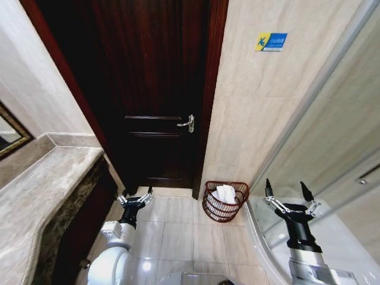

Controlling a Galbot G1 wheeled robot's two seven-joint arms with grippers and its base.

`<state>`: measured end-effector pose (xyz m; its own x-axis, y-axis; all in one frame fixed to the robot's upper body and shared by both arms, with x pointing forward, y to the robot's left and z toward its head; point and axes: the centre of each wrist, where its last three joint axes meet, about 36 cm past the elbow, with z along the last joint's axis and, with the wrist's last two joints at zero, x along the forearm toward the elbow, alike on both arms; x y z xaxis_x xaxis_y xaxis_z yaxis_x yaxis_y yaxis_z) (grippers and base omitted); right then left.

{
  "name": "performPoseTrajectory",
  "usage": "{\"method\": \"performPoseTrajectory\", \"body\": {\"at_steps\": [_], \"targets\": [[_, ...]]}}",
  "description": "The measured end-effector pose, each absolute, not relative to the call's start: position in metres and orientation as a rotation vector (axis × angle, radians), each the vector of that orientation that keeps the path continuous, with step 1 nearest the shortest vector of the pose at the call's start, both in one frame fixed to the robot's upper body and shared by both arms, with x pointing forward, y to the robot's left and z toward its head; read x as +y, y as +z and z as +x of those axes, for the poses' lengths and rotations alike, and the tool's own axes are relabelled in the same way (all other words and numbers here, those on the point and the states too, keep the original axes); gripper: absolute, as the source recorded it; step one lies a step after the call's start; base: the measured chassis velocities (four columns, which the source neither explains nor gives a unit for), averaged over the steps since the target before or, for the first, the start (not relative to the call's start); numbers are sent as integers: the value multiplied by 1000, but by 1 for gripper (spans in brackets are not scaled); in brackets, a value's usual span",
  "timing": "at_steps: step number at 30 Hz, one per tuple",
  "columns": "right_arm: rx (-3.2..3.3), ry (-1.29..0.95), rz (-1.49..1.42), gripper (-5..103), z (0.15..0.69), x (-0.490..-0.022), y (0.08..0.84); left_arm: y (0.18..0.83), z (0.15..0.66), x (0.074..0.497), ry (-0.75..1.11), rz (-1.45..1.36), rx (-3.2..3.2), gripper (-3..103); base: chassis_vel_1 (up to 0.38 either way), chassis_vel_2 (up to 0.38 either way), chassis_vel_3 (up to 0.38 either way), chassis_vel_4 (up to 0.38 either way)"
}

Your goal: Discard the used towel into the hamper.

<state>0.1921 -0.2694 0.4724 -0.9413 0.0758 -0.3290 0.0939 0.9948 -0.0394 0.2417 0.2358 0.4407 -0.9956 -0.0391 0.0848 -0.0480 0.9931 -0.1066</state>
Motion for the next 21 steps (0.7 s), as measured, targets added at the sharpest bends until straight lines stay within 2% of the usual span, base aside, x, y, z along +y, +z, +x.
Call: {"method": "performPoseTrajectory", "body": {"at_steps": [21], "targets": [[2782,-71,120,100,196,-272,468,441,242,236,166,67,-3053,100,145,-149,-142,141]]}}
